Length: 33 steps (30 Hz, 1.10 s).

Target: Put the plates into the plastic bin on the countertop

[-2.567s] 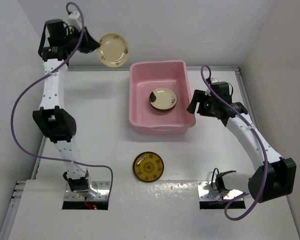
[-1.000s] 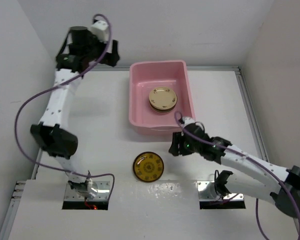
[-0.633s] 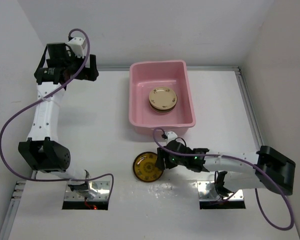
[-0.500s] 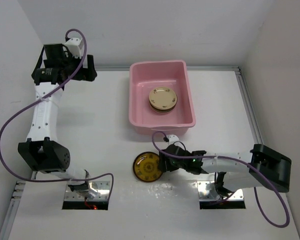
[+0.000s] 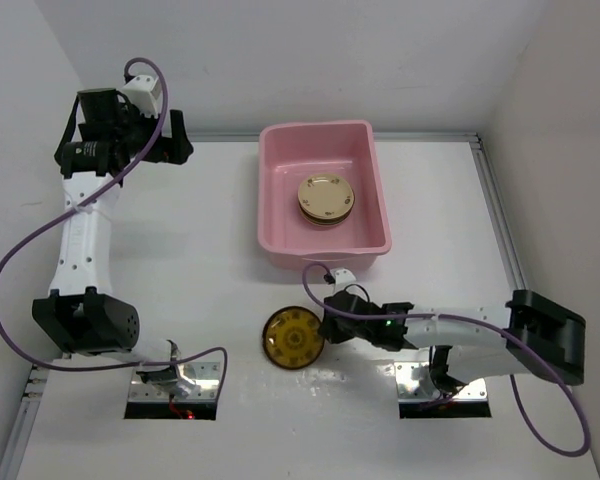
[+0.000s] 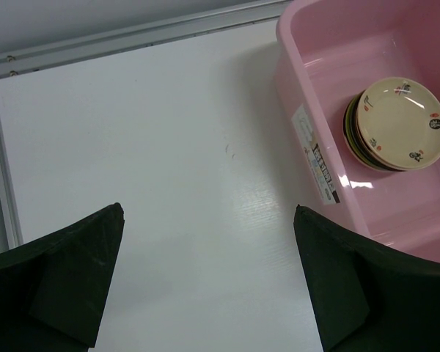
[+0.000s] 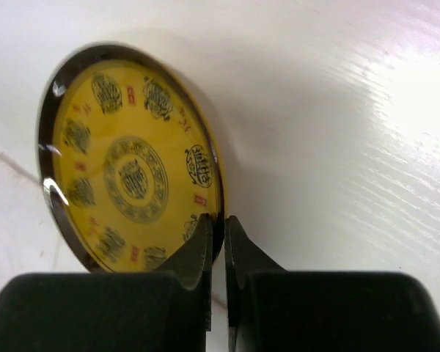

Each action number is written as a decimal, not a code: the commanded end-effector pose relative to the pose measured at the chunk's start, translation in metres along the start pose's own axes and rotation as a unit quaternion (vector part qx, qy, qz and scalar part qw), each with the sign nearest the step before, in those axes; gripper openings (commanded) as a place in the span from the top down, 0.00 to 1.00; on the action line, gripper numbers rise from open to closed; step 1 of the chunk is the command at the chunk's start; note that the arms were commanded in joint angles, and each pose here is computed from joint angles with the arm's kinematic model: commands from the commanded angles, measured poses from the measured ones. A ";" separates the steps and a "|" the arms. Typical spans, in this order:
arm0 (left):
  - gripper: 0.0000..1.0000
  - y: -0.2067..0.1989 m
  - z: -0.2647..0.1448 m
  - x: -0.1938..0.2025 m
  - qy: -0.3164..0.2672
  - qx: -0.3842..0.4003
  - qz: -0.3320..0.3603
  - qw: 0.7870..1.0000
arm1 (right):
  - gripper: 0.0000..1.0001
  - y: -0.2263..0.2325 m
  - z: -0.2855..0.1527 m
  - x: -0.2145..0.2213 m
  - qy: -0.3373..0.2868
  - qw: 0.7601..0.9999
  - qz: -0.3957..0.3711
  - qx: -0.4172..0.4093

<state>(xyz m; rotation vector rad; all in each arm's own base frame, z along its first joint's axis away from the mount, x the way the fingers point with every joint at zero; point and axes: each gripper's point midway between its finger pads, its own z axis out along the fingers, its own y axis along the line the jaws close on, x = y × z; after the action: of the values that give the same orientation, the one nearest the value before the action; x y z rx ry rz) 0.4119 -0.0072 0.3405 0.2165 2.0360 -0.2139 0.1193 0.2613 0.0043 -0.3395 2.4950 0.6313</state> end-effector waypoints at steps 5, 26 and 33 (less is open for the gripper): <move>0.00 0.008 -0.014 -0.014 -0.028 -0.008 -0.011 1.000 | 1.00 0.089 -0.068 -0.068 -0.026 0.980 -0.147 -0.130; 0.00 0.094 -0.015 0.011 -0.004 -0.091 -0.062 0.994 | 1.00 -0.107 -0.041 -0.366 -0.182 0.975 0.123 0.034; 0.00 0.114 -0.014 0.024 0.013 -0.109 -0.070 0.991 | 1.00 -0.134 -0.008 -0.379 -0.166 0.974 0.151 0.019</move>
<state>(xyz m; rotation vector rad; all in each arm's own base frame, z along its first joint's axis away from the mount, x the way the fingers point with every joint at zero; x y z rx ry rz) 0.4160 0.0974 0.3116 -0.0593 2.1067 -0.1038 0.4476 0.1631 0.1200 0.2017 2.4044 0.5508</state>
